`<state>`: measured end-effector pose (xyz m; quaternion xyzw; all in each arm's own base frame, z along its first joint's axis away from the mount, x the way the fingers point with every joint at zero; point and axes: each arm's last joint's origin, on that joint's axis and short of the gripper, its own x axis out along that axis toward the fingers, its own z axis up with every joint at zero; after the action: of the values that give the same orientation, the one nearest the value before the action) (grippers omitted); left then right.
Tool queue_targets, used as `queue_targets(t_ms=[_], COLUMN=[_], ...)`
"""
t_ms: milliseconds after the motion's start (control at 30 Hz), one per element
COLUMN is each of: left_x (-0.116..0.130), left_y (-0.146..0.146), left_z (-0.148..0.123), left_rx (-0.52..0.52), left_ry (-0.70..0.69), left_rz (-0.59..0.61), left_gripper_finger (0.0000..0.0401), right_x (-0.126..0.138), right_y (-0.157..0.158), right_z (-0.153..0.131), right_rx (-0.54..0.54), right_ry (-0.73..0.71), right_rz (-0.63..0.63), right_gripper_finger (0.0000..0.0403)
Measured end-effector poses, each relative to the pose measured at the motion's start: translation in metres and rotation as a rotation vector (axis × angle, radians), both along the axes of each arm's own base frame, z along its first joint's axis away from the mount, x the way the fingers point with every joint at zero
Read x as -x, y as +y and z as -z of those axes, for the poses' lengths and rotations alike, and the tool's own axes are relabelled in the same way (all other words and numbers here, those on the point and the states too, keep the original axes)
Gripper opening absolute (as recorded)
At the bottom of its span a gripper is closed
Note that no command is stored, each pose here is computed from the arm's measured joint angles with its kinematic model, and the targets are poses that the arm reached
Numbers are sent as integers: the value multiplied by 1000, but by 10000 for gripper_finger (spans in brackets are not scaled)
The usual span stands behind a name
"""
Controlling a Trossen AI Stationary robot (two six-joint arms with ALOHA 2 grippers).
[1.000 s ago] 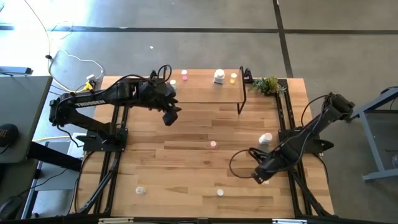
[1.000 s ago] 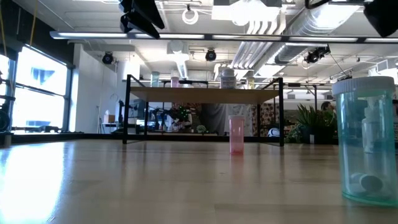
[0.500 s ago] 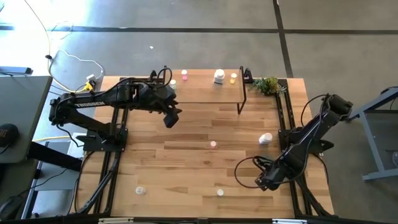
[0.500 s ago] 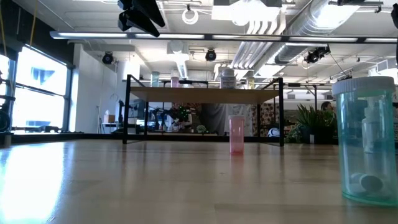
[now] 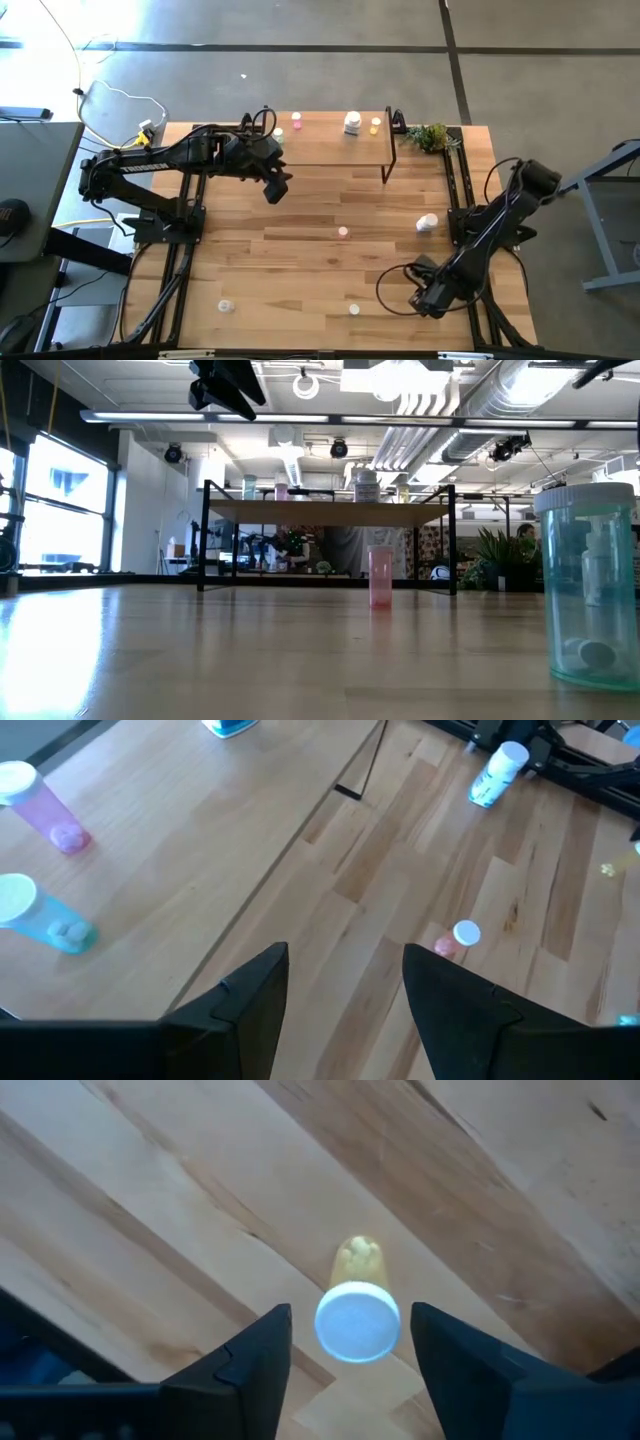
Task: Pick and place medicine bottles onto shelf by color
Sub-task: Put the yellow pill bottle on the shelf aligned with the other yellow pill bottle
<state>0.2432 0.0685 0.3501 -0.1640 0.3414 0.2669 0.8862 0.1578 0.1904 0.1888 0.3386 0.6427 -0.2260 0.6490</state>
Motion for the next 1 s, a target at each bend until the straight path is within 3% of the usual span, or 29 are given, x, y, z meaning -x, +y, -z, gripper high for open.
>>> queue_targets(t_ms=[500,800,1000], left_x=[0,1,3], left_y=[0,3,10], left_z=[0,0,0], left_rx=[-4,-44,-70], left_ry=[2,26,46], left_rz=[0,38,70], left_gripper_finger=[186,186,186], right_x=[-11,-39,-65], right_y=[-2,-10,-33], right_z=[3,-20,-50], right_rx=[-35,-102,-39], right_ry=[-4,-52,-119], right_rz=[39,114,190], right_gripper_finger=[96,102,102])
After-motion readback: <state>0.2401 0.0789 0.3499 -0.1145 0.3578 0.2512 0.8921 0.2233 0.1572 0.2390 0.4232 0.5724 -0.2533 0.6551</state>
